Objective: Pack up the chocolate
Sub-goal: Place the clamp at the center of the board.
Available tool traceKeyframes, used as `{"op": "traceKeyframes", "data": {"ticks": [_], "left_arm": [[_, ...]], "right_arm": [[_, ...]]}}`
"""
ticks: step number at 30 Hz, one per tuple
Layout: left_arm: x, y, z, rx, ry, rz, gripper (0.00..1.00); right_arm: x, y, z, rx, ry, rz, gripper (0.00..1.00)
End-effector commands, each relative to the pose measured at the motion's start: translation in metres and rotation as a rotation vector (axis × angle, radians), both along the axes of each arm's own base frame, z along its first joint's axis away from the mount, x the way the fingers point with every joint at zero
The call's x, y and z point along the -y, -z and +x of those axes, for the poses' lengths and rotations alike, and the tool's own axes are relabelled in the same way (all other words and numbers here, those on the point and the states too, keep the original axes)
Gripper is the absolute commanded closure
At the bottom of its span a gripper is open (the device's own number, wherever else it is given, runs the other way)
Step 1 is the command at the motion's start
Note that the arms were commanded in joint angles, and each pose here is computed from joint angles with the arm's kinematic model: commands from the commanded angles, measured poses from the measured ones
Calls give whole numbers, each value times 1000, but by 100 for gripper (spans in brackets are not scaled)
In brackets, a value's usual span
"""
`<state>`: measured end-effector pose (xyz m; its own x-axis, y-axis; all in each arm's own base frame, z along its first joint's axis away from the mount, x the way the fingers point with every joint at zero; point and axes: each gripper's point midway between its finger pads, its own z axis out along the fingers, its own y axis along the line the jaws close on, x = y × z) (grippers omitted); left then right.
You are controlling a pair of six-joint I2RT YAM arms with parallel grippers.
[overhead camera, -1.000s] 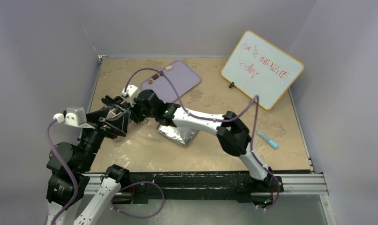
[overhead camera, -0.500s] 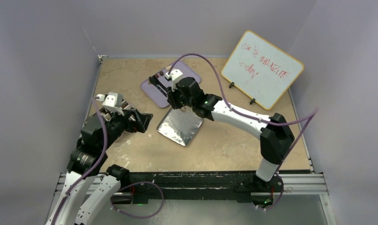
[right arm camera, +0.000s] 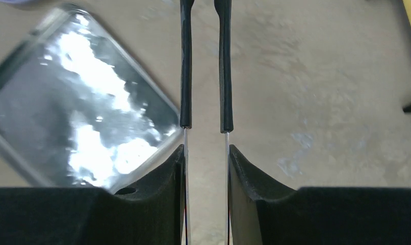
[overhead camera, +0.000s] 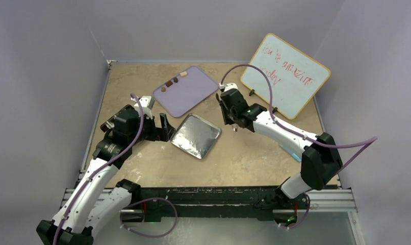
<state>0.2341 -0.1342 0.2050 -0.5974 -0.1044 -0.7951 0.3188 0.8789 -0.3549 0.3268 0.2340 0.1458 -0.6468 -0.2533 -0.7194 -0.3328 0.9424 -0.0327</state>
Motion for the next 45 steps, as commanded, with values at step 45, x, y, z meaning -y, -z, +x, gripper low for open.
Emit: {"op": "traceKeyframes", "data": {"ticks": [45], "left_arm": [[-53, -58, -7, 311, -219, 41, 2]], "right_arm": [[0, 44, -26, -149, -208, 40, 44]]}}
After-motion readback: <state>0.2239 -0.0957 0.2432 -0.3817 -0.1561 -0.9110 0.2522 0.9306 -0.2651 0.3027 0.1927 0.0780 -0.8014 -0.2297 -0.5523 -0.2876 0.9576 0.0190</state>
